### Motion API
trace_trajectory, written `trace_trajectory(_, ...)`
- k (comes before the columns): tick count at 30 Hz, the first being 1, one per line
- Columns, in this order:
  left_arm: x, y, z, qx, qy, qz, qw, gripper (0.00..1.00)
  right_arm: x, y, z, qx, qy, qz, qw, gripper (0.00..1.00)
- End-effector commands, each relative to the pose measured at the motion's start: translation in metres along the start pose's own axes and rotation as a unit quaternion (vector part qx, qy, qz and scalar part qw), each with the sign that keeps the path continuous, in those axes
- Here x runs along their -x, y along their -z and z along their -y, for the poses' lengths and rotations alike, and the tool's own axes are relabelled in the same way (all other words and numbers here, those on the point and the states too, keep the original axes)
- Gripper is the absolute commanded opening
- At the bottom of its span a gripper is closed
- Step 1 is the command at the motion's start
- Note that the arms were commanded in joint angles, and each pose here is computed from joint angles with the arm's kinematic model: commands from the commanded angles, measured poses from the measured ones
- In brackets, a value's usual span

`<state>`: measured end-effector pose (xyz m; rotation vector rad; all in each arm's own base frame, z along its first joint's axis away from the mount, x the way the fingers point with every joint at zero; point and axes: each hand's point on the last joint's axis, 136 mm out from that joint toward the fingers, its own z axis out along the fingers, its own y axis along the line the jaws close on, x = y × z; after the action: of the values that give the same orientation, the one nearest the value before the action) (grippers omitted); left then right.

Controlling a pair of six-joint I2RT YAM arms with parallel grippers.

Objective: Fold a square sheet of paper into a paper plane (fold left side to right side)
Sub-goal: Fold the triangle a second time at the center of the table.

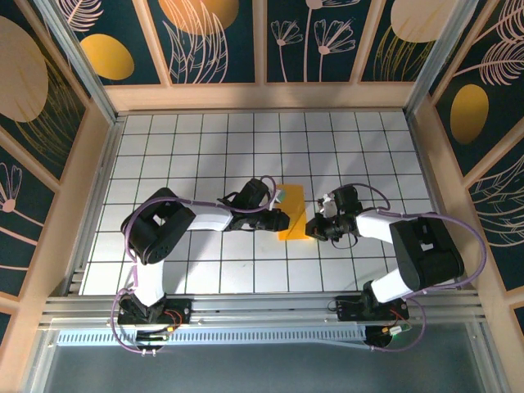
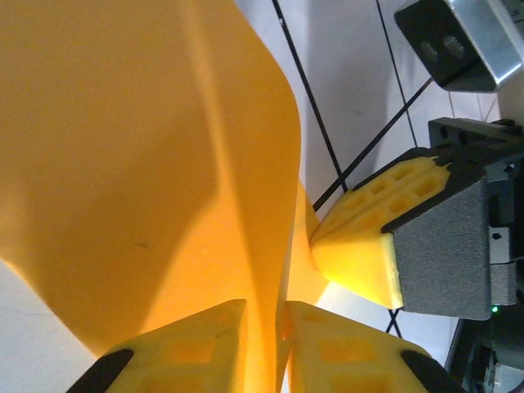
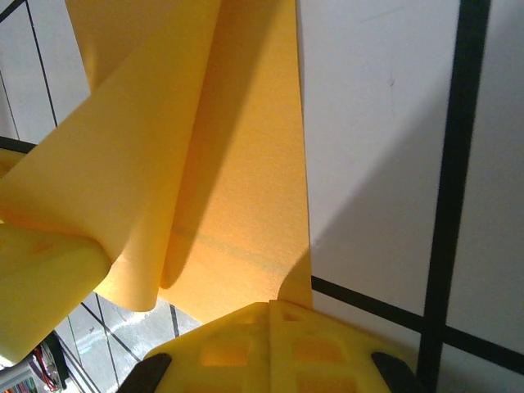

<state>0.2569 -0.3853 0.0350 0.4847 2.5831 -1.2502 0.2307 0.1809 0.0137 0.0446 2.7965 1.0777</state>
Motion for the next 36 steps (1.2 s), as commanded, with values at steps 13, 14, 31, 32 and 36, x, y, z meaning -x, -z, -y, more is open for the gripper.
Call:
trace_trajectory(13,0.01,0.003,-0.018,0.03,-0.016,0.01,0.999,0.24,-0.011,-0.005,0.022,-0.05,-0.006,-0.018,0.999,0.0)
trace_trajectory(14,0.011,0.004,-0.019,0.031,-0.016,0.011,0.999,0.24,-0.011,-0.005,0.023,-0.051,-0.007,-0.018,0.999,0.0)
trace_trajectory(31,0.024,0.003,-0.022,0.04,-0.02,0.022,0.999,0.22,-0.012,-0.006,0.026,-0.056,-0.008,-0.02,0.998,0.0)
trace_trajectory(32,0.024,0.003,-0.022,0.041,-0.021,0.022,0.999,0.22,-0.012,-0.006,0.026,-0.056,-0.008,-0.021,0.998,0.0)
trace_trajectory(36,0.025,0.003,-0.023,0.044,-0.023,0.023,0.999,0.22,-0.013,-0.007,0.027,-0.058,-0.009,-0.022,0.998,0.0)
